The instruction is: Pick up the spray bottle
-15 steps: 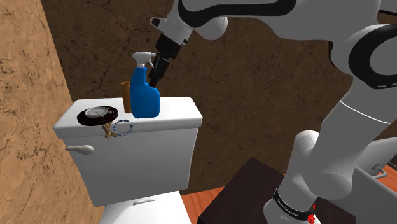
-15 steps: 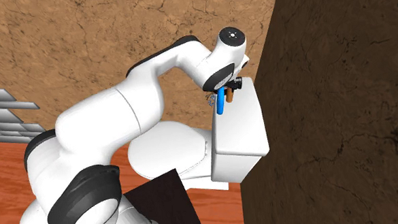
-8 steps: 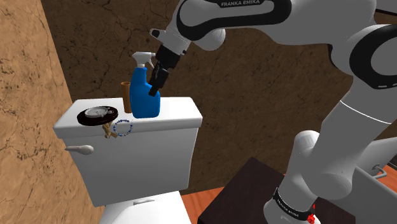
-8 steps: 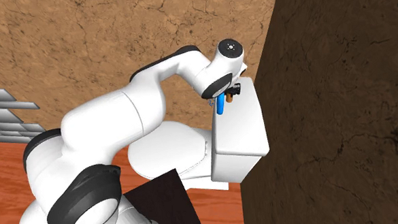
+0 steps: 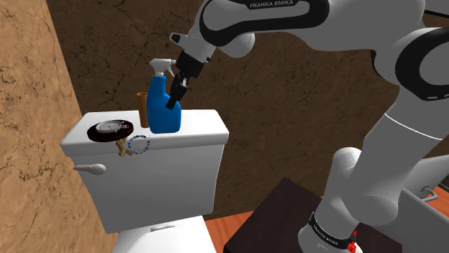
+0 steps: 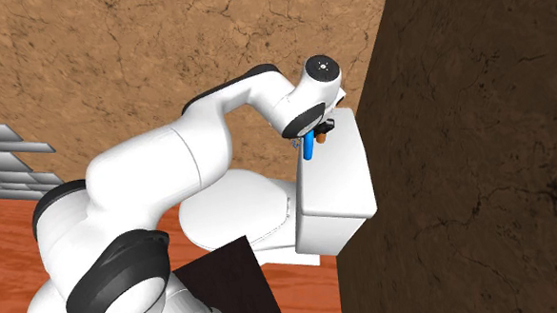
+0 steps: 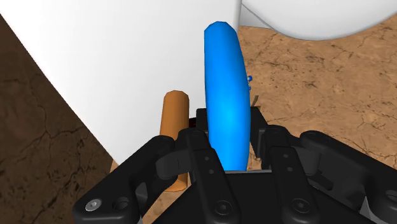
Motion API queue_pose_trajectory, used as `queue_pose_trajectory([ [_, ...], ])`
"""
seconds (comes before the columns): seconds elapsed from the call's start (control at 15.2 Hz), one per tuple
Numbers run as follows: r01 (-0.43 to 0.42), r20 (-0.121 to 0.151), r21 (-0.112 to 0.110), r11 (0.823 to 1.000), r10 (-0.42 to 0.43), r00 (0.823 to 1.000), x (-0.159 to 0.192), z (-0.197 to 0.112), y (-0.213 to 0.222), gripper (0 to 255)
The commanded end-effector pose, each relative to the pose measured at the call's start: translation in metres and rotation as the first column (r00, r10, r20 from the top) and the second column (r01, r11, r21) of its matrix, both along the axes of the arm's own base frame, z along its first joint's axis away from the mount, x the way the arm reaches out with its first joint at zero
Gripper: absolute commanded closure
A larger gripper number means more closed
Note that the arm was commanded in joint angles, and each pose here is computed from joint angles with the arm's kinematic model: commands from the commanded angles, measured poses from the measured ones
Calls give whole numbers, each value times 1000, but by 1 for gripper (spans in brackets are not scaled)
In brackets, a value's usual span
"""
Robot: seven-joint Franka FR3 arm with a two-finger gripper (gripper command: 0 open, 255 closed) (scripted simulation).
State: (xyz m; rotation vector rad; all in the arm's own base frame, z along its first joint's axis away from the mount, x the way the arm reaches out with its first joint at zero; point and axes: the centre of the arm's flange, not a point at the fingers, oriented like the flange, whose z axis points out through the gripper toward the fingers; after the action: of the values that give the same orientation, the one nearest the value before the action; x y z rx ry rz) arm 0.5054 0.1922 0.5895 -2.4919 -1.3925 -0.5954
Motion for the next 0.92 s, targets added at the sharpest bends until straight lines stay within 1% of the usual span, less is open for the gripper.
queue_pose_trajectory([
  [0.0,0,-1,0,1000,0,1000,0,0,0,255],
  [0.07,0,-1,0,1000,0,1000,0,0,0,255],
  [0.86,0,-1,0,1000,0,1000,0,63,0,255],
])
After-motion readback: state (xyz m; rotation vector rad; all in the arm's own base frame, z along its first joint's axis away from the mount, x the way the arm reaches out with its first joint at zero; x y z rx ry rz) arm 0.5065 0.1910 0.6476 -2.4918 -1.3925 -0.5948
